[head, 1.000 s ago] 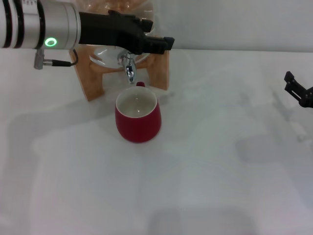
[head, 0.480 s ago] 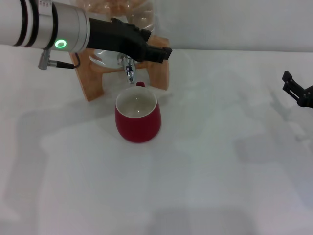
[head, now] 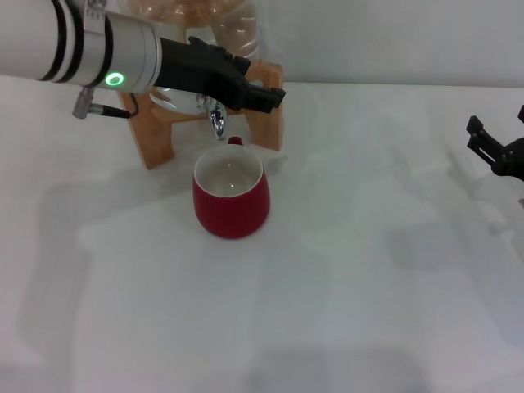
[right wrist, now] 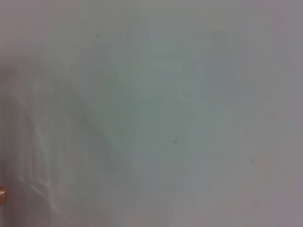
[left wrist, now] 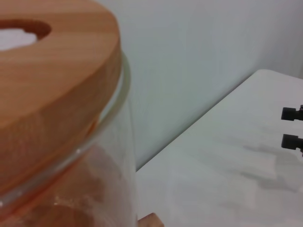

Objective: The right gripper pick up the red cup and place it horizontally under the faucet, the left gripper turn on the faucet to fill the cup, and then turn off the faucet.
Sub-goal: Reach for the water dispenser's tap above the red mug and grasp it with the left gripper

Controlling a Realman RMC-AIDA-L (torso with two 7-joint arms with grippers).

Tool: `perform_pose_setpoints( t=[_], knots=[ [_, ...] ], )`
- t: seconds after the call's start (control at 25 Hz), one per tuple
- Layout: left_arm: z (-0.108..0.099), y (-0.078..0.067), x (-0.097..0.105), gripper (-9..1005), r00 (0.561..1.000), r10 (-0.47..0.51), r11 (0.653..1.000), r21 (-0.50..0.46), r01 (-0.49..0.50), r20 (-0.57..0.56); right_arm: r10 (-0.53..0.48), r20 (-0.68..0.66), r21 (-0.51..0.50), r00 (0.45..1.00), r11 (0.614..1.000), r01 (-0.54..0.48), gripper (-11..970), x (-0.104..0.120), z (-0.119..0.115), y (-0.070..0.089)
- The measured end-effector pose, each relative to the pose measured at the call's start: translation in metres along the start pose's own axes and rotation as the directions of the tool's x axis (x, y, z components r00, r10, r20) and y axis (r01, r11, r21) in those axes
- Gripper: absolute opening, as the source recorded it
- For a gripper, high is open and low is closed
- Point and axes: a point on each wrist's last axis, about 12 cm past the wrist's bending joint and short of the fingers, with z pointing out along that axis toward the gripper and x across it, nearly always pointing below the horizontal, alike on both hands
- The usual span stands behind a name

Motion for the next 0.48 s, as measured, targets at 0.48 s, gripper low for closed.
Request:
perform_pose_setpoints(
  t=[0.48],
  knots=[
    [0.0079,0.0022,0.0064,766,1.000,0.011,1.000,-0.009,-0.011,-0.004,0.005,0.001,-0.003,1.000,1.000,-0.005,873,0.0000,0.0005,0.0015]
  ],
)
